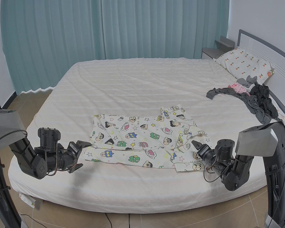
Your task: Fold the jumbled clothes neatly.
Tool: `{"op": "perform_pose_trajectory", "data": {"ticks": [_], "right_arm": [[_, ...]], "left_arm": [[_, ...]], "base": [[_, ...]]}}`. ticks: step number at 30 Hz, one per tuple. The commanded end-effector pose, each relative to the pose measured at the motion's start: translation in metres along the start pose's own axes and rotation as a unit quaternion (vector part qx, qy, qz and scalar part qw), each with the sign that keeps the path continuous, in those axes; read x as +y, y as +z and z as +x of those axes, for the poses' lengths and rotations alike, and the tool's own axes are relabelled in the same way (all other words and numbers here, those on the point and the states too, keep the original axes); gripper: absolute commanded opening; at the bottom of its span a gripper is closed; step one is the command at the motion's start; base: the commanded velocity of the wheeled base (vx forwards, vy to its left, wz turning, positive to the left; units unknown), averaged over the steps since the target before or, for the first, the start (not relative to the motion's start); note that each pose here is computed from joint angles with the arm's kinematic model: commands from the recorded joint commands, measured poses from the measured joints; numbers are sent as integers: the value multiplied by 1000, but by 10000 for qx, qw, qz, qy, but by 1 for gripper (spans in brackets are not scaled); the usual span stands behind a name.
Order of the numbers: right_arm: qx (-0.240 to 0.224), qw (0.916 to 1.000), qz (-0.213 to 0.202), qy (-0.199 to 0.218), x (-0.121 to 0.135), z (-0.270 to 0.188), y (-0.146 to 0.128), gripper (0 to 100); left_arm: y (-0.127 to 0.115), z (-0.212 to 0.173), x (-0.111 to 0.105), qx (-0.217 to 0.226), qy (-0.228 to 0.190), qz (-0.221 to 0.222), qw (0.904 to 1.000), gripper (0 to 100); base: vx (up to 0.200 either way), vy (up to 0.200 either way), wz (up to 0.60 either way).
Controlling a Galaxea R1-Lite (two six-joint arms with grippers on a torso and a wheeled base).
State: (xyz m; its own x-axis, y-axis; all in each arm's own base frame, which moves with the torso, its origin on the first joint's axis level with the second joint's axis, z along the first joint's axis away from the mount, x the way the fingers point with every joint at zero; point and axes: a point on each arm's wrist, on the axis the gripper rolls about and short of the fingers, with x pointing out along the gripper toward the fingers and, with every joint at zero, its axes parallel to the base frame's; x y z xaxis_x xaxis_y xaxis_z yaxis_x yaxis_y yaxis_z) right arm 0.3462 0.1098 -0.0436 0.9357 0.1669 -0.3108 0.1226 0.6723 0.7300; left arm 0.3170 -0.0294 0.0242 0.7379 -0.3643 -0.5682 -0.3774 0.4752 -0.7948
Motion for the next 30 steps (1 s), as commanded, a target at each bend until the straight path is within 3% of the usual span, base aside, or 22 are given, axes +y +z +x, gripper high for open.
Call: {"op": "perform_pose_trajectory", "data": {"ticks": [1, 7, 24, 26, 30], "right_arm": [[13, 9998, 173, 76, 8, -21, 7, 100], [37, 9997, 249, 56, 7, -21, 5, 100], [59, 9997, 69, 205, 22, -33, 5, 100], [120, 9997, 33, 197, 22, -34, 1, 100], [184, 9997, -40, 172, 20, -33, -3, 100]], "left_arm": [[0, -1, -2, 11, -37, -3, 10000, 100], [-1, -2, -1, 25, -28, -15, 10000, 100], [-2, -3, 1, 52, 9, 21, 10000, 100], [-4, -3, 2, 71, 18, 86, 9999, 100], [-20, -5, 10, 339, 174, 668, 9970, 100]], "base": [[0, 0, 0], [0, 0, 0], [176, 0, 0], [0, 0, 0], [0, 0, 0]]}}
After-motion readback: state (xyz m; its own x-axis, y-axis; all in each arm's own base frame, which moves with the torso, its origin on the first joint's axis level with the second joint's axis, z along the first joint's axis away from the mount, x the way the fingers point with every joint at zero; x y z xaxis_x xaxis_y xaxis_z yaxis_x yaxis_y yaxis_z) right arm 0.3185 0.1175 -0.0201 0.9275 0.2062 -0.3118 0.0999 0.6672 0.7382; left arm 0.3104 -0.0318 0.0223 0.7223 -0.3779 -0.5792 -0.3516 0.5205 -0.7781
